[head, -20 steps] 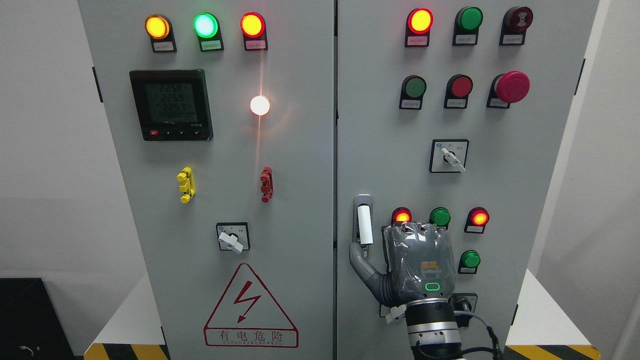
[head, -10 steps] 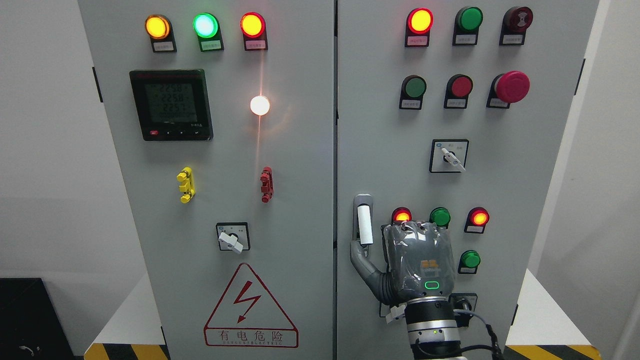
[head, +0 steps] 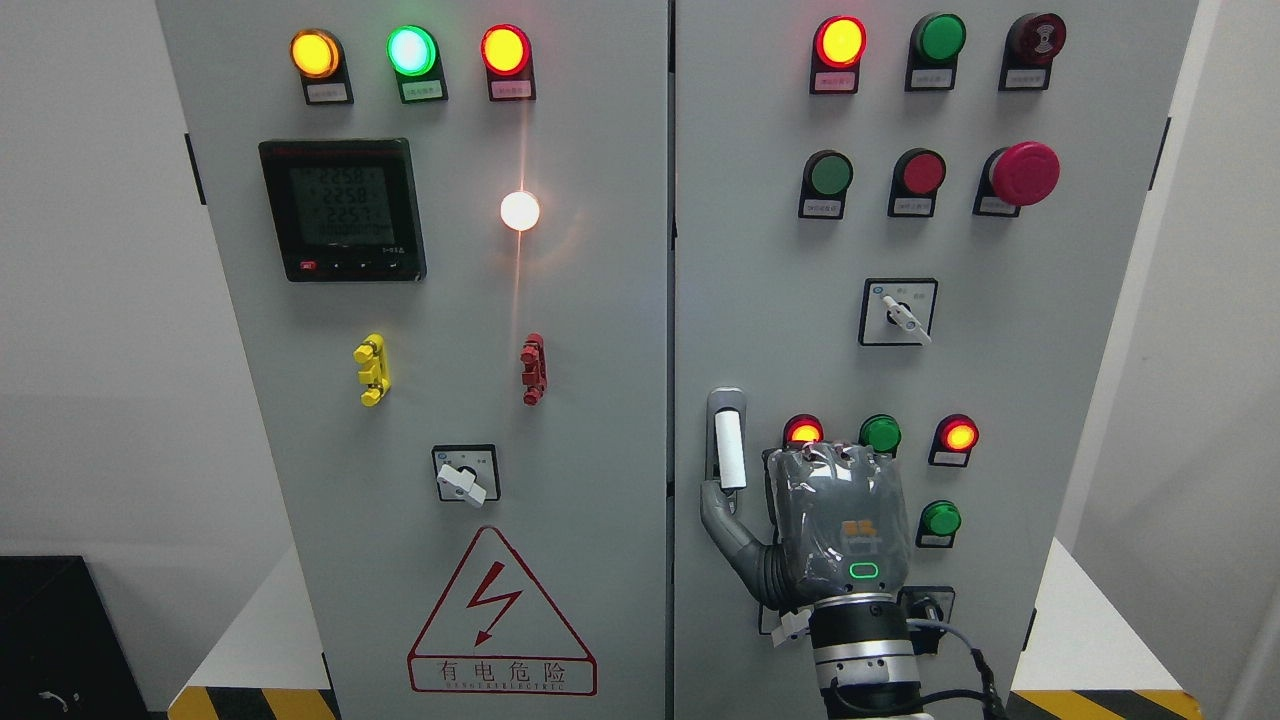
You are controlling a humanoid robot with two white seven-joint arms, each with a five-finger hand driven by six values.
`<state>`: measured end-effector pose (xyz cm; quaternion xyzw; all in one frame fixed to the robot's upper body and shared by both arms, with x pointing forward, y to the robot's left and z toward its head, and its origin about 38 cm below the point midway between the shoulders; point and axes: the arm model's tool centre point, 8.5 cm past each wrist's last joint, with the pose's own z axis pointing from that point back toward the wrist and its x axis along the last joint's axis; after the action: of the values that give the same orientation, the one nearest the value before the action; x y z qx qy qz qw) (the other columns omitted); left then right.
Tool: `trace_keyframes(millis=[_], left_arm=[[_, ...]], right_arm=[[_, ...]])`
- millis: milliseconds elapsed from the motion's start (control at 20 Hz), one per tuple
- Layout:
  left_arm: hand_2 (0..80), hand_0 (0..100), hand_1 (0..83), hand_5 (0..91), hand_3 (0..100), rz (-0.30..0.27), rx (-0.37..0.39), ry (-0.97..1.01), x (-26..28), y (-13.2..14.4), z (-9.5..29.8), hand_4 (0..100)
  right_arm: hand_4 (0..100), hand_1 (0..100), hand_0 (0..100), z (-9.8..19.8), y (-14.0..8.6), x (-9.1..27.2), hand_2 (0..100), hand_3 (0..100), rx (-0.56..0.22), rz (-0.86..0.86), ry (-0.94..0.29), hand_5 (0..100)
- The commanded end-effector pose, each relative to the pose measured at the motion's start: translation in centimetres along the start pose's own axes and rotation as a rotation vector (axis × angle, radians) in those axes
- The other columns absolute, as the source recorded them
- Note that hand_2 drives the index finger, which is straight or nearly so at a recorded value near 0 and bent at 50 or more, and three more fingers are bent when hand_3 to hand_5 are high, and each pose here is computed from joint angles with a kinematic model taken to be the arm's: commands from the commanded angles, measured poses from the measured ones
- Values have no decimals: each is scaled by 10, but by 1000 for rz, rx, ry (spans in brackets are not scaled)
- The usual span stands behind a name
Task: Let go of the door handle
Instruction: 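Close the right hand fingers around the silver latch handle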
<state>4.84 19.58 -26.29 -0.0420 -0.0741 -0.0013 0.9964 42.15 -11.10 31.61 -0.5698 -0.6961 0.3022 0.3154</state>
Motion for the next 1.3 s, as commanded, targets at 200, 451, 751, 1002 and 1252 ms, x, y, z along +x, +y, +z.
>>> trace_keyframes(millis=[200,451,751,1002,1252], left_arm=[[0,120,556,0,0,0,-1,-1,0,0,0,0],[0,120,556,0,0,0,-1,0,0,0,0,0],[0,120,556,0,0,0,-1,-1,0,0,0,0],[0,120,556,0,0,0,-1,0,0,0,0,0],[0,120,556,0,0,0,-1,-1,0,0,0,0]], right_arm=[[1000,286,433,1,0,0,978,1000,-1,-2,2,1000],[1000,294,444,1,0,0,978,1000,-1,-2,2,1000],[1000,303,458,0,-1,-1,978,1000,-4,-2,5,1000],[1000,305,478,0,-1,-2,979,1000,-5,-2,16,1000],[1000,308,499,1,-1,-2,979,1000,-5,-2,18,1000]])
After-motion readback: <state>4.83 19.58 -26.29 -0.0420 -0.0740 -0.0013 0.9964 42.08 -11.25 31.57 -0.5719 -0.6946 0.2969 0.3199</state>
